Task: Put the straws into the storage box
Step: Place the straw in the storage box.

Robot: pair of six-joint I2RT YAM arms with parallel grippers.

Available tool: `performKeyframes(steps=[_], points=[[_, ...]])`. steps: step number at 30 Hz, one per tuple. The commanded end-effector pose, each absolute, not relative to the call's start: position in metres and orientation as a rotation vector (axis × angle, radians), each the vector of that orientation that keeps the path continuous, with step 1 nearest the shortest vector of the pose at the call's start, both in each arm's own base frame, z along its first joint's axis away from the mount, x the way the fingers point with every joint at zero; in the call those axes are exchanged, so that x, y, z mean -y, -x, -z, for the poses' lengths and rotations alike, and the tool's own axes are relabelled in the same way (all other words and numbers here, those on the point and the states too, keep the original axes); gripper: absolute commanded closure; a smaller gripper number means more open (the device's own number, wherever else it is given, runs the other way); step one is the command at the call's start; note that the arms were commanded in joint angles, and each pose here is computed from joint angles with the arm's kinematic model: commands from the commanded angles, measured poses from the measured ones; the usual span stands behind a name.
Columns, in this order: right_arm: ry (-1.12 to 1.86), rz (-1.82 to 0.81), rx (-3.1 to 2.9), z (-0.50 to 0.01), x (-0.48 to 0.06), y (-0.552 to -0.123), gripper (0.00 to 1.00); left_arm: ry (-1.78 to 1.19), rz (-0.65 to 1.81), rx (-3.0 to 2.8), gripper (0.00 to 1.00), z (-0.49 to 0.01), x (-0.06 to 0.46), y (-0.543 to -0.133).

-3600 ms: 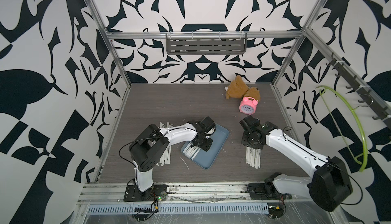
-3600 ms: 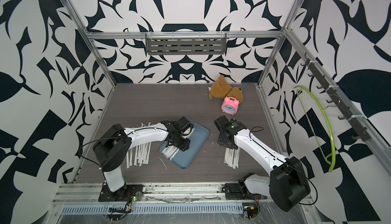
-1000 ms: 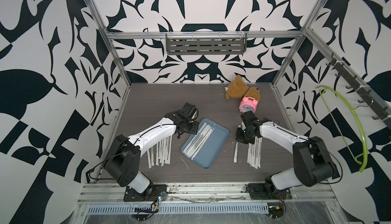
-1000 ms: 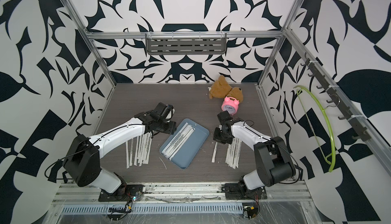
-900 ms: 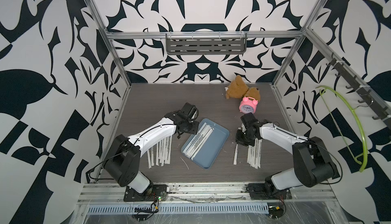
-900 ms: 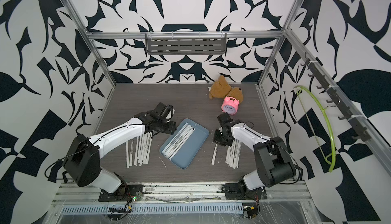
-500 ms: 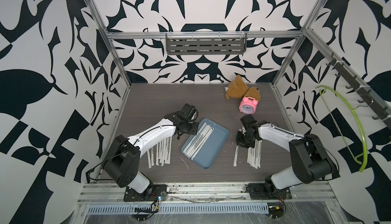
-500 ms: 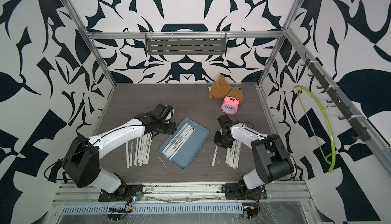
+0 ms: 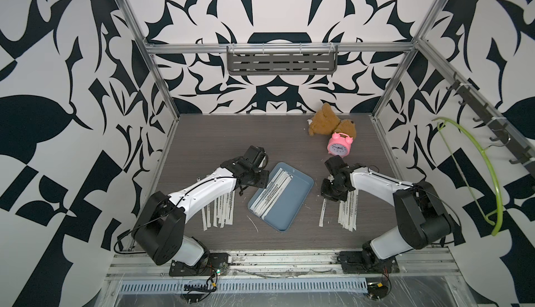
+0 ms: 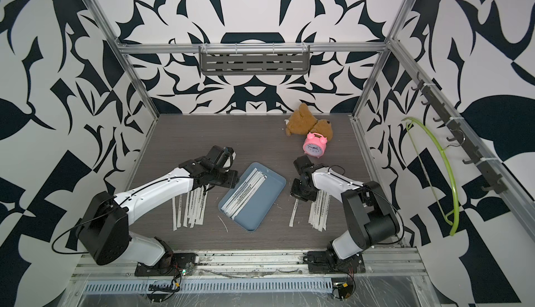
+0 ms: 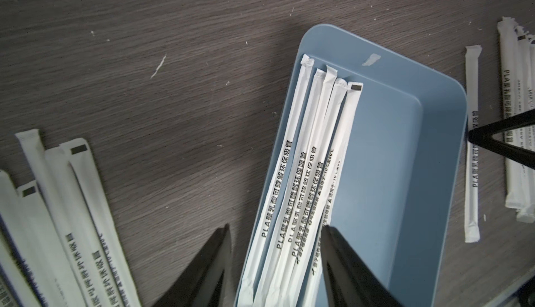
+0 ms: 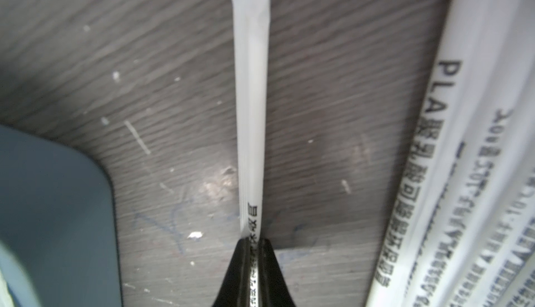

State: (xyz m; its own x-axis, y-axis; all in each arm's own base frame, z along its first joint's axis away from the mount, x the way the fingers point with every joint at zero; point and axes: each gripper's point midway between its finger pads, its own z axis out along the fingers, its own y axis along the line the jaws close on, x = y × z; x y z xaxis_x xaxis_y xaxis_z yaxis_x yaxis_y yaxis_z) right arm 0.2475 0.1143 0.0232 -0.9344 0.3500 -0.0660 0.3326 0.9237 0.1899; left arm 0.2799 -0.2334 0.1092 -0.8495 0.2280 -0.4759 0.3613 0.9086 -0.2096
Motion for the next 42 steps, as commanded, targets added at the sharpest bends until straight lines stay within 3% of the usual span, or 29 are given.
performKeyframes(steps=[1,9,14,19,26,42], points=[[-0.571,-0.265,-2.932,-0.048,-0.114,-0.246,0.91,-0.428,0.403,-2.587,0.44,-0.113,0.228,-0.281],[-0.667,-0.362,-2.791,-0.110,-0.156,-0.233,0.92,-0.399,0.424,-2.573,0.44,-0.116,0.219,-0.285],[-0.702,-0.434,-2.609,-0.130,-0.212,-0.255,0.94,-0.300,0.471,-2.587,0.44,-0.113,0.207,-0.286],[-0.802,-0.498,-2.521,-0.108,-0.249,-0.274,0.94,-0.283,0.486,-2.598,0.44,-0.111,0.202,-0.281],[-0.883,-0.554,-2.563,-0.074,-0.285,-0.268,0.95,-0.284,0.484,-2.608,0.44,-0.107,0.198,-0.275],[-0.980,-0.565,-2.660,-0.043,-0.303,-0.250,0.92,-0.287,0.480,-2.613,0.44,-0.107,0.197,-0.273]])
